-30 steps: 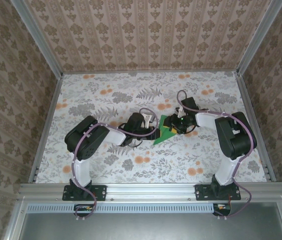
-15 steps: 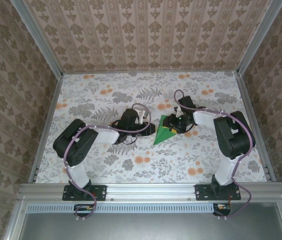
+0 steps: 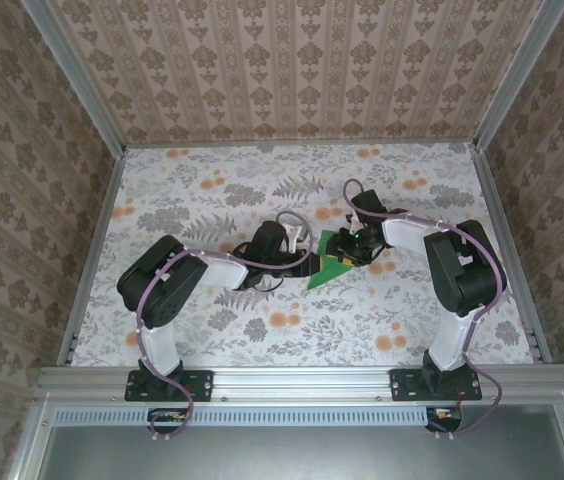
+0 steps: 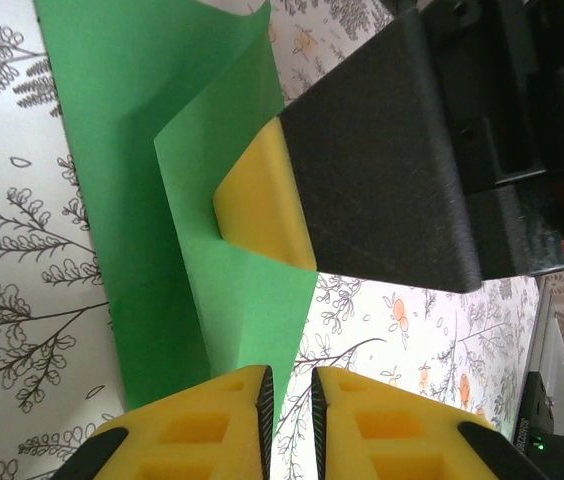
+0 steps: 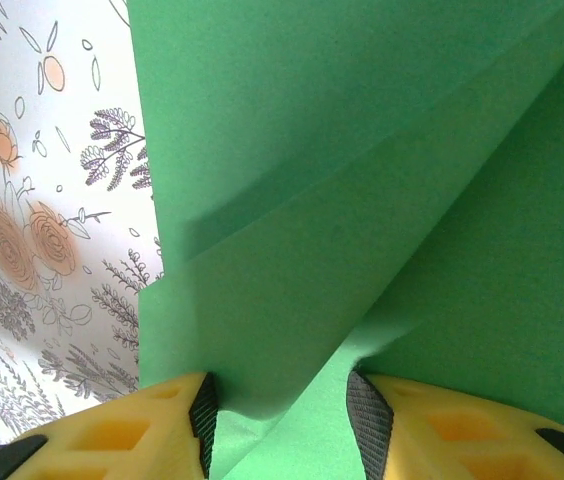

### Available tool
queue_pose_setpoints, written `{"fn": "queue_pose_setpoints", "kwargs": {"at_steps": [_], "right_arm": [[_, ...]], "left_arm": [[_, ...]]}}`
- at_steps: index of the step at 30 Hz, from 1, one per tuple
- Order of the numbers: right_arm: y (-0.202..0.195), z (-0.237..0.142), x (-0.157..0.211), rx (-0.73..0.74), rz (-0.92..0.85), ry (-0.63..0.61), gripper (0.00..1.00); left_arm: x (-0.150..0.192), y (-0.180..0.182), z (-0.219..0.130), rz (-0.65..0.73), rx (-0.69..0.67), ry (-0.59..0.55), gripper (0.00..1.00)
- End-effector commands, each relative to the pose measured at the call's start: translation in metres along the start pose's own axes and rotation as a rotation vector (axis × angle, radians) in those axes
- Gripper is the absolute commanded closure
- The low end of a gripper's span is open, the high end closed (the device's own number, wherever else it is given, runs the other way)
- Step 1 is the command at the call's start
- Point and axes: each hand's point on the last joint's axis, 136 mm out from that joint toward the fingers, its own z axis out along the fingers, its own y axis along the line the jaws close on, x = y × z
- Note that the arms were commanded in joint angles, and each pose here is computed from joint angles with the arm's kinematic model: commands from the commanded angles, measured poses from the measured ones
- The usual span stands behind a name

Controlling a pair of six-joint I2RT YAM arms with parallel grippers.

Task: Fold a paper plane with a square sheet of paper (pick it up from the middle)
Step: Fourth fold the wing at the center of the table.

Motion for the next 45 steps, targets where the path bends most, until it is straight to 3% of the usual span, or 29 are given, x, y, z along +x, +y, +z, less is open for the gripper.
{"fn": "queue_pose_setpoints", "kwargs": {"at_steps": [1,21,33,40,45], "right_arm": [[-0.048,0.022,0.025,0.191,0.034,0.085,0.52],[-0.045,0.024,0.029,0.183,0.005,0.109,0.49],[-0.059,0.03,0.031,0.263,0.013,0.129,0.53],[-0.071,0.037,0.032,0.338,0.019,0.147,0.56],[-0.078,0.038,0.037,0.369,0.042,0.17,0.56]], "left_arm": [[-0.006,-0.004,0.005,-0.007,0.022,0.003,0.8],[0.008,0.024,0.012,-0.071,-0.079,0.054,0.84],[0.008,0.027,0.009,-0.077,-0.089,0.05,0.85],[0.002,0.022,0.006,-0.068,-0.078,0.034,0.85],[-0.014,0.0,-0.002,-0.034,0.02,-0.042,0.82]]}}
